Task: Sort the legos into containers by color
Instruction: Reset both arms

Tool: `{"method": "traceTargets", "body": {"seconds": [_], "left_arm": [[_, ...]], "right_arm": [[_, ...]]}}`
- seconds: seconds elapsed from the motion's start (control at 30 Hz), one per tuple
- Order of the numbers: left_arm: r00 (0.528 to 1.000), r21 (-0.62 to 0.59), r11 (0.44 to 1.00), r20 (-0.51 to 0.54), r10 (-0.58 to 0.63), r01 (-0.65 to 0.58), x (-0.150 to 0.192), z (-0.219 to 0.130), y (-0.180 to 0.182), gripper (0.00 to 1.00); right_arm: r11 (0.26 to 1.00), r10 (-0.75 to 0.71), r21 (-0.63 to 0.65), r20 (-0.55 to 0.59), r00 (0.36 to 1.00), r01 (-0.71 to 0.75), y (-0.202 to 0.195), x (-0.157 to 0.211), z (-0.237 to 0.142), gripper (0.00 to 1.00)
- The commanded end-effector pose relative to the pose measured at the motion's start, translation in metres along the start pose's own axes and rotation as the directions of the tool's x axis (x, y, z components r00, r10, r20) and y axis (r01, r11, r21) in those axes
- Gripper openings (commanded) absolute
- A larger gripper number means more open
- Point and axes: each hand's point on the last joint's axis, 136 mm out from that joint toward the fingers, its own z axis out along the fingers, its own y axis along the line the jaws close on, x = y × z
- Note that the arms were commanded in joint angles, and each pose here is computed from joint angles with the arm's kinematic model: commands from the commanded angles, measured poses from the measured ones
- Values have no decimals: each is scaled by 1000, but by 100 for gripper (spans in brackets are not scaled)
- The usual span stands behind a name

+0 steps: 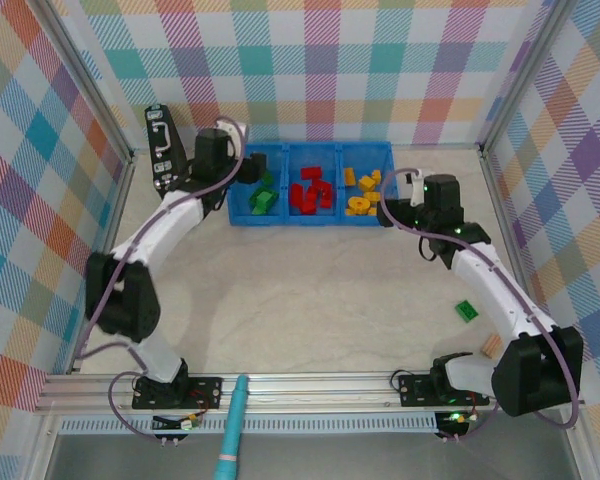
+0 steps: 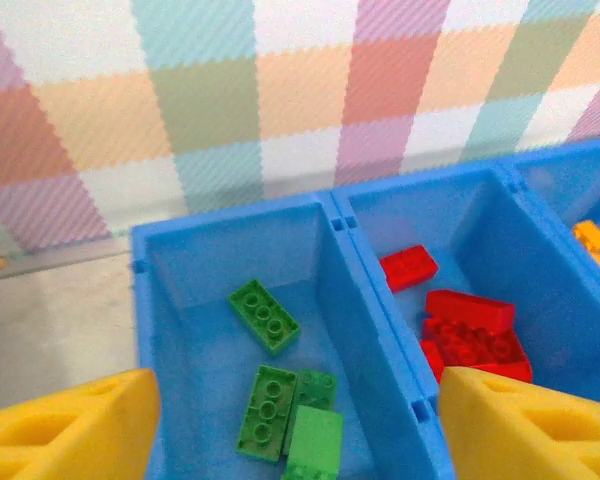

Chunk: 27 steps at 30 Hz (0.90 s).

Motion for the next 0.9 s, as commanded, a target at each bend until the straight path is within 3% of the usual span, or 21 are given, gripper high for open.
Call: {"method": "traceTargets", "body": {"seconds": [0.0, 0.23, 0.4, 0.53, 0.63, 0.87], "left_arm": [[999, -115, 992, -1, 49, -48, 24, -23, 30, 78], [983, -310, 932, 66, -172, 185, 86, -67, 114, 80], [974, -428, 875, 111, -196, 225, 139, -77, 144, 85], [956, -413, 863, 147, -254, 293, 182, -77, 144, 91], [959, -331, 901, 129, -252, 282, 199, -64, 132, 100], [947, -267, 926, 252, -200, 266, 222, -64, 122, 100]], "right_arm": [[995, 63, 64, 100, 993, -70, -26, -1, 0, 99], [983, 115, 122, 145, 983, -133, -52, 30, 7, 99], [984, 109, 125, 166, 980, -130, -56, 54, 11, 99], [980, 79, 158, 228, 970, -117, -64, 60, 13, 99], [982, 107, 128, 236, 966, -140, -66, 71, 23, 99], [989, 39, 123, 300, 953, -79, -70, 77, 36, 99]]}}
